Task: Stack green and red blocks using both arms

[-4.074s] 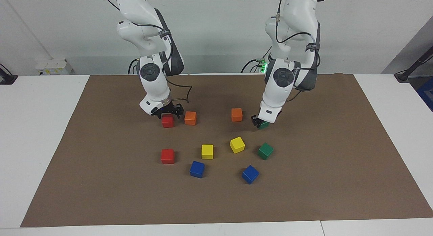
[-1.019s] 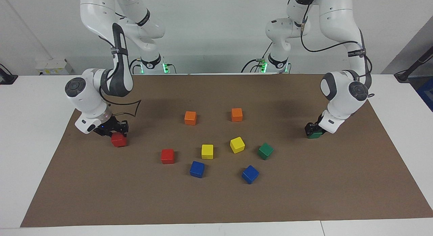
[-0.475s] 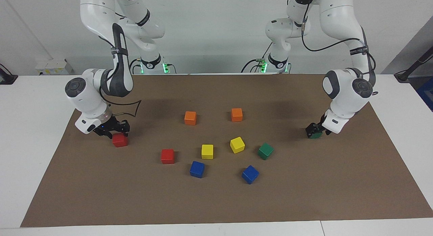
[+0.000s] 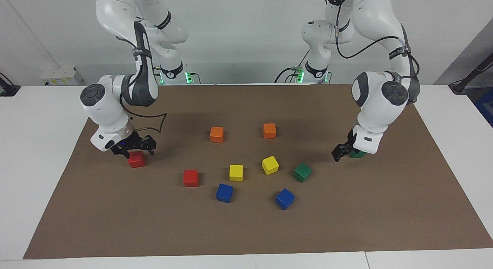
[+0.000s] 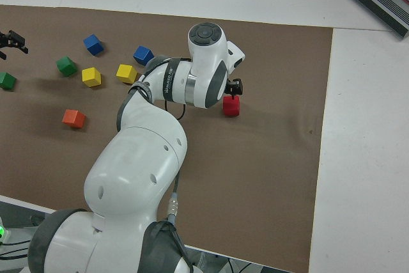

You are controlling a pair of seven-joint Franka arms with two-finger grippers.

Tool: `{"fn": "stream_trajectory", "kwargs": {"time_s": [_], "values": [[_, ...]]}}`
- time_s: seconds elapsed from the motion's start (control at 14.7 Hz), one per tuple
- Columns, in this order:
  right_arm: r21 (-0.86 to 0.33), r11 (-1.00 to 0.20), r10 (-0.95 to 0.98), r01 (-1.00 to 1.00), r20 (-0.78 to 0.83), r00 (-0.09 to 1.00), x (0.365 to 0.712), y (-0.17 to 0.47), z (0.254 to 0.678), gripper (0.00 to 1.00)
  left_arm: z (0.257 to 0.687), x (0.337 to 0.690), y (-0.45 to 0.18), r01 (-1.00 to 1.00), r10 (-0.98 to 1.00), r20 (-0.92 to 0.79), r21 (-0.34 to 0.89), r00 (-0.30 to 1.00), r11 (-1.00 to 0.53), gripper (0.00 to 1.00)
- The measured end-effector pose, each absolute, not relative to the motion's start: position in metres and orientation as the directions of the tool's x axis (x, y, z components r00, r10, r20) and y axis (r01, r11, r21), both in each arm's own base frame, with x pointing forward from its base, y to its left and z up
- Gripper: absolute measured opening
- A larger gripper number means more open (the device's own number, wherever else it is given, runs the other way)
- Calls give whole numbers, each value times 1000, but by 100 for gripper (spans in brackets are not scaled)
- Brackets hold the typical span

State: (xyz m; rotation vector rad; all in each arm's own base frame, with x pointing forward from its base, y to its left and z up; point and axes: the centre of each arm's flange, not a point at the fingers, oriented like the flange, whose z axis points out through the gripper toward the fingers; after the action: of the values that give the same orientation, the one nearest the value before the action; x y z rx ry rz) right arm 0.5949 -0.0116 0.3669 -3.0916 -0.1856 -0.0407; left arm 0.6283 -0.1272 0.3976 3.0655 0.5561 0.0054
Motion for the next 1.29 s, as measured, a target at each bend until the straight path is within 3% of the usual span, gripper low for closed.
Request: {"fn": "stream_trajectory", "kwargs": {"time_s": [0.14,0.2,0.34,0.68,1.29], "values": [[-44,-987,151,153,32,988,607,12,405,100,396,629,-158,414,415,-1,30,910,-910,100],[-38,-984,174,175,37,984,612,22,422,93,397,632,-170,439,439,2,35,898,-898,100],[-12,-977,213,214,50,976,619,43,436,90,393,639,-194,479,480,1,40,877,-877,100],[-5,-983,182,182,28,983,646,59,437,91,360,645,-237,511,511,-4,31,860,-859,100],[-1,-994,109,109,-20,994,687,165,404,90,323,633,-253,483,484,22,35,875,-875,100]]}}
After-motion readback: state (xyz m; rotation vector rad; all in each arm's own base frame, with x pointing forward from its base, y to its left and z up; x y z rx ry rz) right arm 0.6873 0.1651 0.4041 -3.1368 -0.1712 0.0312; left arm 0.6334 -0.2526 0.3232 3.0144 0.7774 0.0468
